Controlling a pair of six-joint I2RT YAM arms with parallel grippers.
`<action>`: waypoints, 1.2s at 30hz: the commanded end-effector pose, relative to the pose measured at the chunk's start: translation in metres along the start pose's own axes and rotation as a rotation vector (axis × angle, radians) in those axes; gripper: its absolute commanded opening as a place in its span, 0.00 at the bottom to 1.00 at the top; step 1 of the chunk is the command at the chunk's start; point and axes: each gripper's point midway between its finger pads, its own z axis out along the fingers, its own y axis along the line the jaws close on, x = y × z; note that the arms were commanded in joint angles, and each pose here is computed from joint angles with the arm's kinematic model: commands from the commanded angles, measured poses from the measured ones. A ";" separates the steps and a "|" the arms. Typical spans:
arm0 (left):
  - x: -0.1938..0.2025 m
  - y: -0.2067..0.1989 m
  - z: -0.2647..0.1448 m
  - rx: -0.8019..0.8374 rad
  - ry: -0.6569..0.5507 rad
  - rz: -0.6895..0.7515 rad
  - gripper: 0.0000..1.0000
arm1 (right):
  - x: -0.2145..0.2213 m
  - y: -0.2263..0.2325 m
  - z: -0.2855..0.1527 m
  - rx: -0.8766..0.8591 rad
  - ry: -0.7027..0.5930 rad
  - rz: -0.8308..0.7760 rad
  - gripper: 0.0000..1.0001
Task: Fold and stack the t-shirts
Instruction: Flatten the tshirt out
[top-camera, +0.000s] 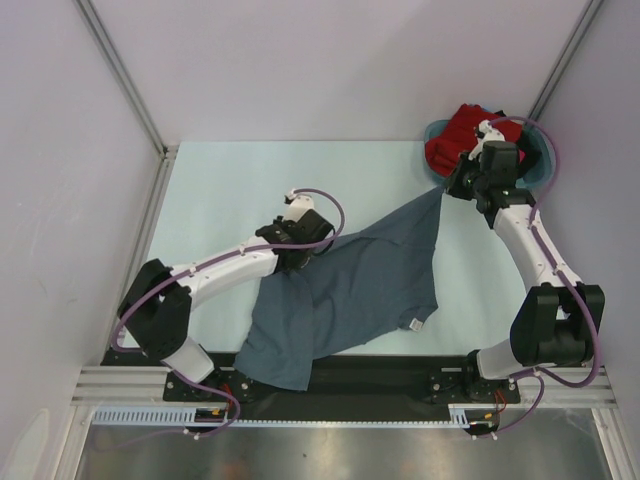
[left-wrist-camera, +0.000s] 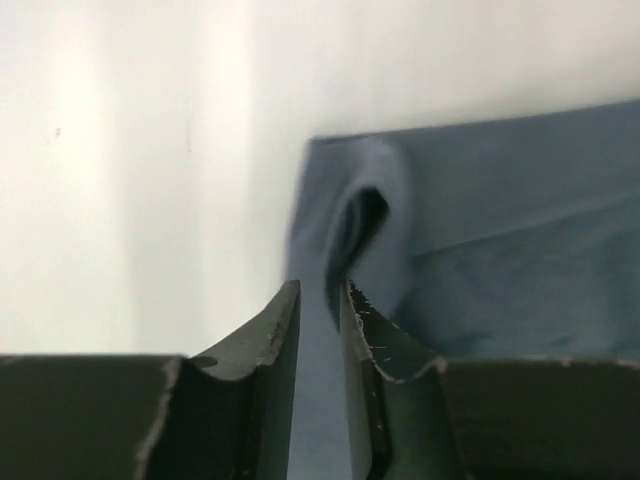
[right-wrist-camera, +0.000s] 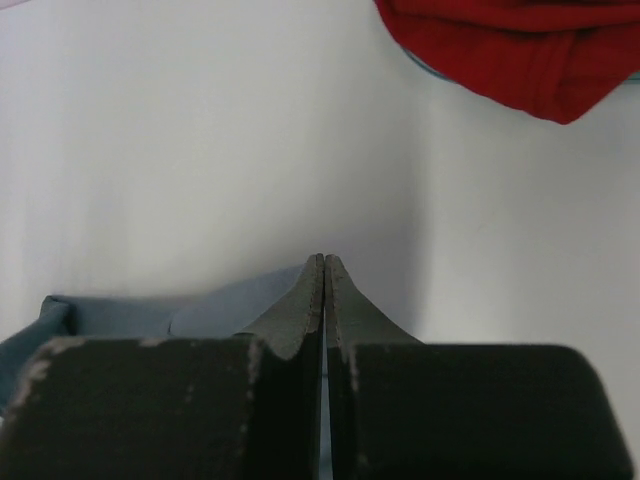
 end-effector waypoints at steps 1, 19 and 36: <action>-0.002 0.022 -0.004 -0.049 -0.014 -0.032 0.30 | -0.037 -0.005 -0.015 0.034 -0.105 -0.021 0.00; -0.007 -0.049 -0.001 0.316 -0.029 -0.046 0.47 | -0.029 0.000 -0.012 -0.006 -0.080 -0.015 0.00; 0.036 -0.130 0.017 0.379 0.060 0.076 0.38 | -0.024 0.000 -0.011 -0.013 -0.064 -0.012 0.00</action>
